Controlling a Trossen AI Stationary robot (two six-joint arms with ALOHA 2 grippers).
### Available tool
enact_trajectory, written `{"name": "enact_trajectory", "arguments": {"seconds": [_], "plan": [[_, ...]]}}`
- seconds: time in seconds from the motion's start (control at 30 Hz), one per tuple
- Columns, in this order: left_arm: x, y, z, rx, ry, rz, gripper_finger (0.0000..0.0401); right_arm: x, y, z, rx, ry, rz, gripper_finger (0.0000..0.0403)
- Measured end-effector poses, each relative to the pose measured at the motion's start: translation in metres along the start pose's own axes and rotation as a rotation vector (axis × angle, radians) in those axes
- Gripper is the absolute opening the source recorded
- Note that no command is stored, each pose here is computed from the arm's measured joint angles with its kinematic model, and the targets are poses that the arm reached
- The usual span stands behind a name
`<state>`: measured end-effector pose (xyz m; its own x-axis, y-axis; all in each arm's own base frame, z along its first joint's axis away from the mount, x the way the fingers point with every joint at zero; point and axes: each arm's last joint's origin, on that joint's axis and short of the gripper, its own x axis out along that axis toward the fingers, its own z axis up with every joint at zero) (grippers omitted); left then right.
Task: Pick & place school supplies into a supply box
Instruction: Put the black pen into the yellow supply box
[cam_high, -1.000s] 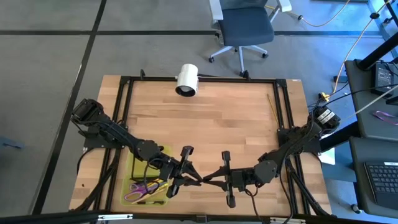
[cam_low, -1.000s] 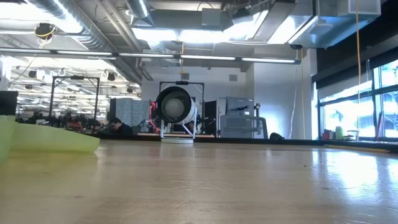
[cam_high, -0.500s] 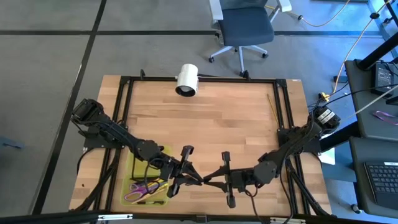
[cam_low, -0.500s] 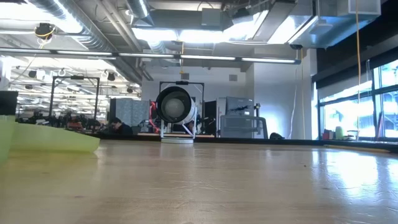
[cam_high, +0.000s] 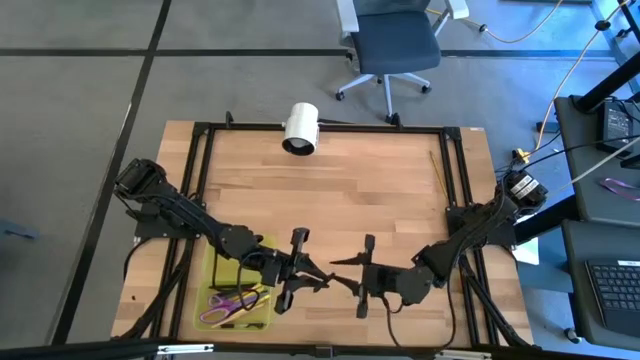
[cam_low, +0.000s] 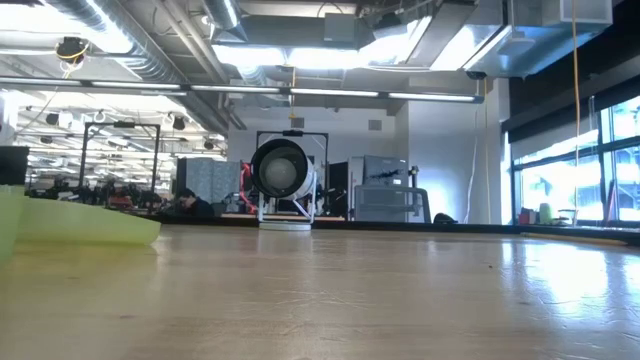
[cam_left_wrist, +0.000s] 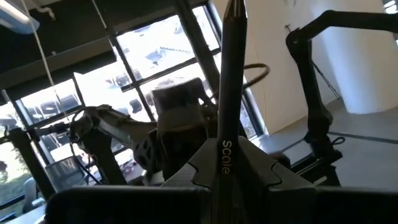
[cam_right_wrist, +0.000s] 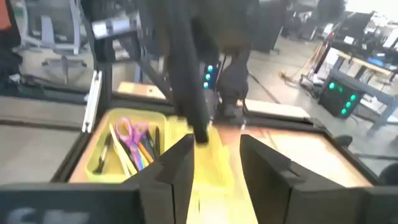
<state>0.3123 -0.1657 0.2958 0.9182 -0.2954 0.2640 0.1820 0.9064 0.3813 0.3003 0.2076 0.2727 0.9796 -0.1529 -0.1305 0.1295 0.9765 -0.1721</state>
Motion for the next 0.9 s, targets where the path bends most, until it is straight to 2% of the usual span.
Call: {"name": "enact_trajectory", "arguments": {"seconds": [0.1, 0.37, 0.57, 0.67, 0.77, 0.83, 0.9], "plan": [[0.0, 0.0, 0.0, 0.0, -0.002, -0.003, 0.0025, 0.0, 0.0, -0.003, -0.002, 0.026, 0.001, 0.0155], [0.0, -0.001, 0.0, -0.001, 0.006, 0.0, 0.0025, 0.003, -0.003, -0.011, 0.007, 0.087, -0.004, 0.0239], [-0.002, -0.006, -0.002, 0.004, 0.086, 0.061, 0.0025, 0.001, -0.004, -0.022, 0.027, 0.178, -0.011, 0.0261], [-0.006, -0.008, -0.002, -0.015, 0.192, 0.098, 0.0025, -0.002, -0.006, -0.033, 0.035, 0.267, -0.026, 0.0262], [-0.015, -0.009, 0.0, -0.08, 0.377, 0.106, 0.0025, -0.01, -0.013, -0.042, 0.047, 0.404, -0.002, 0.0262], [-0.023, -0.009, 0.005, -0.181, 0.528, 0.085, 0.0025, -0.018, -0.018, -0.048, 0.095, 0.514, 0.023, 0.0261], [-0.031, -0.007, 0.013, -0.338, 0.674, 0.058, 0.0025, -0.024, -0.022, -0.053, 0.152, 0.612, 0.022, 0.0261]]}}
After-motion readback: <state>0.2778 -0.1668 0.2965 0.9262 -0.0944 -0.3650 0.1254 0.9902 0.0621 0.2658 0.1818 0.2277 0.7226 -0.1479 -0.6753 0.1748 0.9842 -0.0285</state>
